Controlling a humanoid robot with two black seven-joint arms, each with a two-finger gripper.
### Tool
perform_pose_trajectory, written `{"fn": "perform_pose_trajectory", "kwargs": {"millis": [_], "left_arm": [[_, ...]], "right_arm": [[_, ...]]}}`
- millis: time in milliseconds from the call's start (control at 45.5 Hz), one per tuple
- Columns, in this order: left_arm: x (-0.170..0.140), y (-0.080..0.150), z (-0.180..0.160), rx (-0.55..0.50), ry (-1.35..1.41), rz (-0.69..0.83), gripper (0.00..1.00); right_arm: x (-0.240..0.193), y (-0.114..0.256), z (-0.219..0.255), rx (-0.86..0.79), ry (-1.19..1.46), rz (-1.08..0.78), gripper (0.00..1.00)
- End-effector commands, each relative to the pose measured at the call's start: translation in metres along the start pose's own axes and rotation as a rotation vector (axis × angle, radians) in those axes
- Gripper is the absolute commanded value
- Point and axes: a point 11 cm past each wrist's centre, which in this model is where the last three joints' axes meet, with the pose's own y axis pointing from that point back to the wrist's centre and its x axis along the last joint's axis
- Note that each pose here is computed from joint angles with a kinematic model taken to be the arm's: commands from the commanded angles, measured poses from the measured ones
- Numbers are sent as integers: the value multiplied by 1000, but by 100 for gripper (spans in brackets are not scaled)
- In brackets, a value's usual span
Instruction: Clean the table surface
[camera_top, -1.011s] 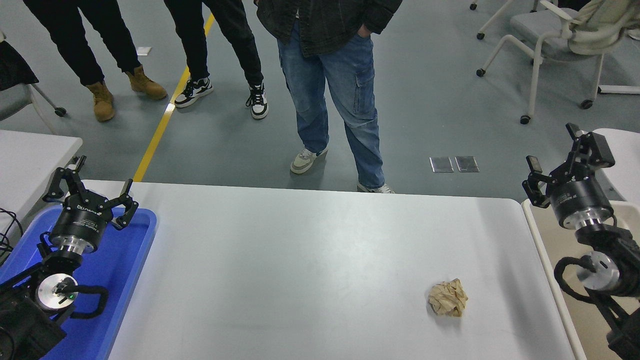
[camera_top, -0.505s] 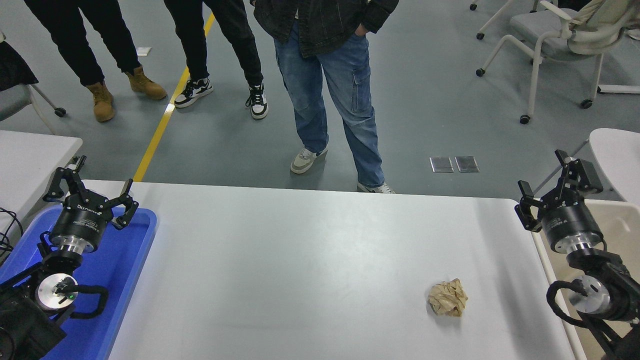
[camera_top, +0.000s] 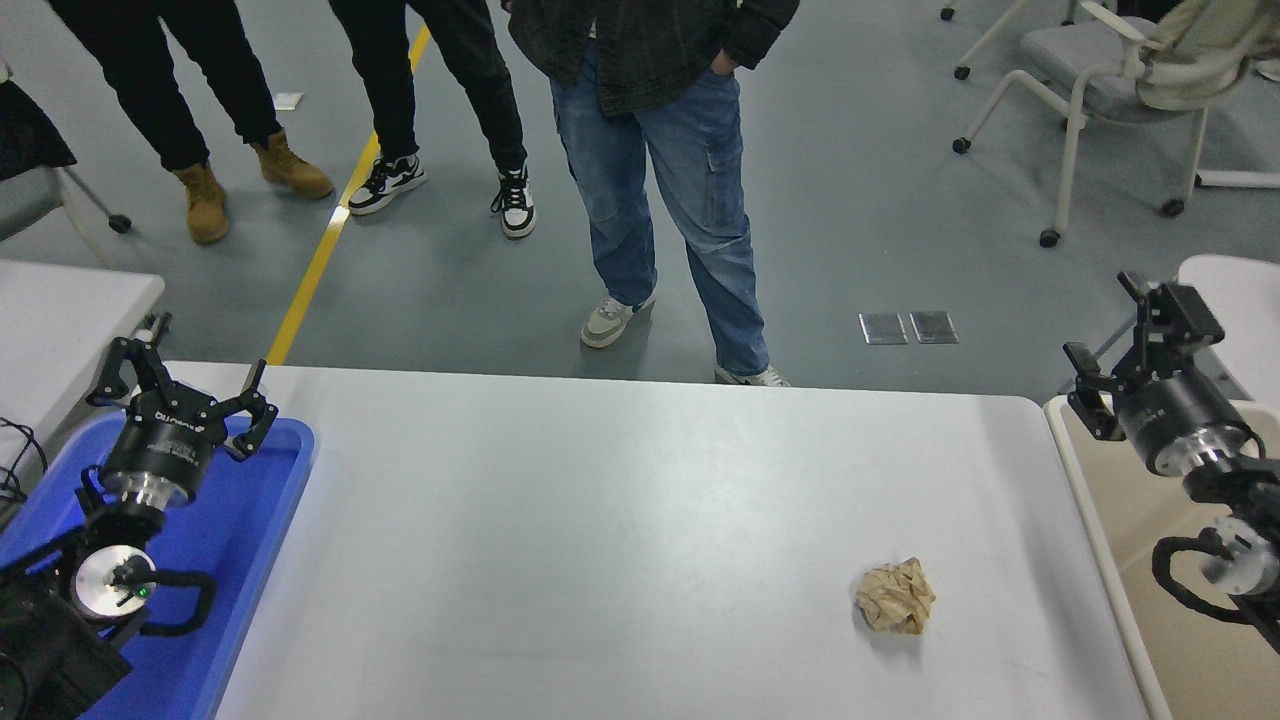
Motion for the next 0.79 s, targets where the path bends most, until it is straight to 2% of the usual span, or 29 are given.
{"fn": "perform_pose_trajectory", "kwargs": {"millis": [0,176,308,484,769], "left_arm": [[0,0,0,0,0,0,100],[0,0,0,0,0,0,100],[0,0,0,0,0,0,100],[0,0,0,0,0,0,100],[0,0,0,0,0,0,100]], "right_arm": [[12,-12,-31,-1,174,-54,98],[-20,-33,-65,-6,589,-298,98],[-33,-44,-83,-72,844,-468,98],[-59,-57,-97,-204,1057,-677,98],[-89,-59,-96,-375,1271,-859,98]]}}
